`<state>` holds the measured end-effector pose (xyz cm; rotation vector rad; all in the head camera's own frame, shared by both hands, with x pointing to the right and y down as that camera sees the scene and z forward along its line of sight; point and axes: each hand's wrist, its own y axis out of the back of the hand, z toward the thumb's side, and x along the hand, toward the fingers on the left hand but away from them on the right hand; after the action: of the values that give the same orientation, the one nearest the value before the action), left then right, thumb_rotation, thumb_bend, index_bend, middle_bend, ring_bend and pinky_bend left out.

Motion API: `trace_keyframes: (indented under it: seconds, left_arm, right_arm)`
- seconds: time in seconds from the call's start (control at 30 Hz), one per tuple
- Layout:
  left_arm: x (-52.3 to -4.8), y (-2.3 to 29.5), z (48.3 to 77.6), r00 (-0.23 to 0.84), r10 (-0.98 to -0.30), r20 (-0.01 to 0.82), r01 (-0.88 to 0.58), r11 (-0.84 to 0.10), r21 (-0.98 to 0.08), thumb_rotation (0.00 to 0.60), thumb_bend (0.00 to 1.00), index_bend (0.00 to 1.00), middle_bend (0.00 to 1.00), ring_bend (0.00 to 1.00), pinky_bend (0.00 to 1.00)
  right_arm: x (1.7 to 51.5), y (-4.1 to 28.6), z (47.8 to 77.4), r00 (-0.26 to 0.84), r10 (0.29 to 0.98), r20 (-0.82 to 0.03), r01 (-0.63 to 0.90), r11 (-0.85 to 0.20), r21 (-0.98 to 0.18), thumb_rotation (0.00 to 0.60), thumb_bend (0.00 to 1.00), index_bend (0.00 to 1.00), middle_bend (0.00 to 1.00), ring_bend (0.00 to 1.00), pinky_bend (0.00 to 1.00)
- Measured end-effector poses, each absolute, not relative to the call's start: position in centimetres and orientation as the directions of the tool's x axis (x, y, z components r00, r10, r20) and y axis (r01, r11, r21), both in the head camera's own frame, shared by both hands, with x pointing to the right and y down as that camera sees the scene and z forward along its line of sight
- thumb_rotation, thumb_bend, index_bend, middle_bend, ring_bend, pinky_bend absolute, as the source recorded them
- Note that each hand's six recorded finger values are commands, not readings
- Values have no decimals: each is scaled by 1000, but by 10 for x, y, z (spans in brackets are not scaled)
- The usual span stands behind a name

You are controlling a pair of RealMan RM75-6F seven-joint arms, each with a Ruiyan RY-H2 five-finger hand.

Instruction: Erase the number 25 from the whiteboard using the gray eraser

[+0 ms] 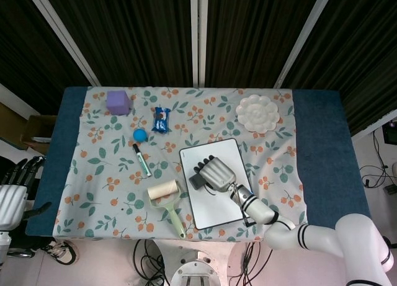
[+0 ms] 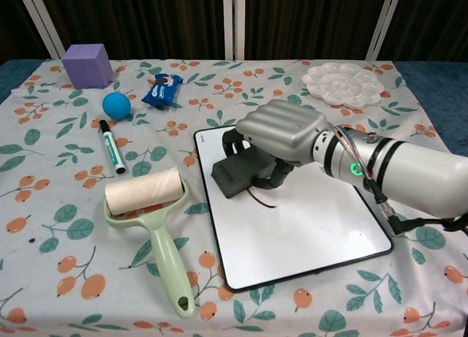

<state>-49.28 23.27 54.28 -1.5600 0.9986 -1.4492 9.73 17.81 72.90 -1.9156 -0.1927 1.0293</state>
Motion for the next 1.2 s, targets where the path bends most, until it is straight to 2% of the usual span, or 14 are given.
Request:
trace_keyframes:
  seconds: [0.4, 0.63, 0.87, 1.2]
  left_arm:
    - [-488, 232, 546, 59, -914, 402, -36, -404, -914, 600, 0, 88, 84, 60, 166]
    - [-488, 231, 547, 58, -913, 403, -35, -406, -913, 600, 0, 88, 84, 60, 166]
    - [-491, 231, 543, 50, -916, 398, -31, -399, -916, 600, 0, 88, 84, 60, 166]
    - [-500, 232, 541, 26, -916, 400, -26, -401, -916, 600, 0, 88, 84, 60, 166]
  right_arm:
    - [143, 213, 702, 651, 414, -636, -351, -579, -736, 600, 230, 928, 763, 701, 765]
    - [147, 219, 700, 649, 397, -648, -366, -584, -724, 600, 230, 936, 767, 705, 766]
    - [130, 209, 714, 646, 431, -630, -338, -578, -743, 600, 231, 935, 767, 705, 765]
    - [101, 156, 739, 601, 563, -568, -259, -535, -804, 600, 231, 929, 766, 704, 765]
